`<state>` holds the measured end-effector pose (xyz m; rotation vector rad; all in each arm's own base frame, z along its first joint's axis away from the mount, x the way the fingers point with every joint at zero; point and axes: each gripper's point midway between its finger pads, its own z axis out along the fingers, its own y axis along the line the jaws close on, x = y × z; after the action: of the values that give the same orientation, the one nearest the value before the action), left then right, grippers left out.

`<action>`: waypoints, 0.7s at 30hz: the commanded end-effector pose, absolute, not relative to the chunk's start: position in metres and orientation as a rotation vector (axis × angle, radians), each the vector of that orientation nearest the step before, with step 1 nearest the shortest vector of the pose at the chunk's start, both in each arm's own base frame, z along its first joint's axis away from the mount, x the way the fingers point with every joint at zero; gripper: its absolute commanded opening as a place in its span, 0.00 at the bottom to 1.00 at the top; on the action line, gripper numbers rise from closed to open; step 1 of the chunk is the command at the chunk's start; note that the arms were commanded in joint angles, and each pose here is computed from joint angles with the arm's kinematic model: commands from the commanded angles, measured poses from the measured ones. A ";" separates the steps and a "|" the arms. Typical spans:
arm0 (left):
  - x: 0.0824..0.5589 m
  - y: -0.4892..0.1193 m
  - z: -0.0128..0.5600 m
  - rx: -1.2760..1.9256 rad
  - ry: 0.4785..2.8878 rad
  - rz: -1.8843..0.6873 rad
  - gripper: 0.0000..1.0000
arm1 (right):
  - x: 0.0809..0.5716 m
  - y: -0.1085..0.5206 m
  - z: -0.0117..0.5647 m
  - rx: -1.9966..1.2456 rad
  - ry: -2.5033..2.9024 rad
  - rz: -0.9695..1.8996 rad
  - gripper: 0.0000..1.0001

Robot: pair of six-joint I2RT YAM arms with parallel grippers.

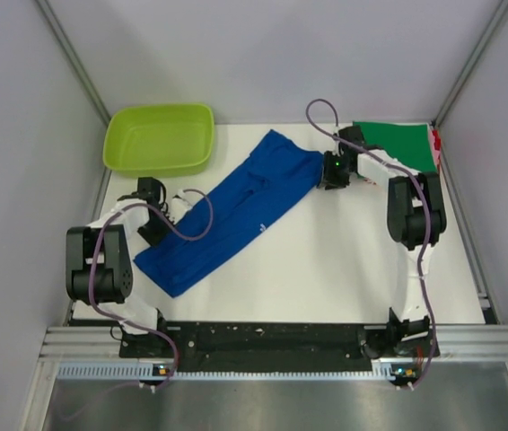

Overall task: Fold and stack the t-shirts
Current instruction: Rotate the tshirt 90 degrees

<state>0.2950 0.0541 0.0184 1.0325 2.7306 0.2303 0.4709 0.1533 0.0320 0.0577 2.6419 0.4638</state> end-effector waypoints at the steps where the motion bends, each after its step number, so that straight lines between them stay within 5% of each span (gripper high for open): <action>1: 0.249 0.010 -0.010 1.262 2.703 -0.142 0.30 | 0.492 0.176 0.020 0.097 2.621 0.598 0.34; 6: 0.199 -0.066 0.007 1.611 2.496 -0.488 0.31 | 0.561 0.196 0.037 0.137 2.501 0.752 0.33; 11: 0.162 -0.149 0.046 1.835 2.202 -0.839 0.32 | 0.606 0.204 0.119 0.035 2.291 0.800 0.34; 16: 0.160 -0.174 0.086 1.876 2.059 -0.931 0.34 | 0.566 0.189 0.187 -0.197 2.190 0.687 0.45; 21: 0.159 -0.157 0.090 1.873 2.031 -0.779 0.40 | 0.462 0.188 0.198 -0.463 2.100 0.645 0.49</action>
<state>0.1739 -0.1620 0.0712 1.8795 2.0932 -0.7689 0.5182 0.1788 0.1181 -0.1435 2.3699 0.6834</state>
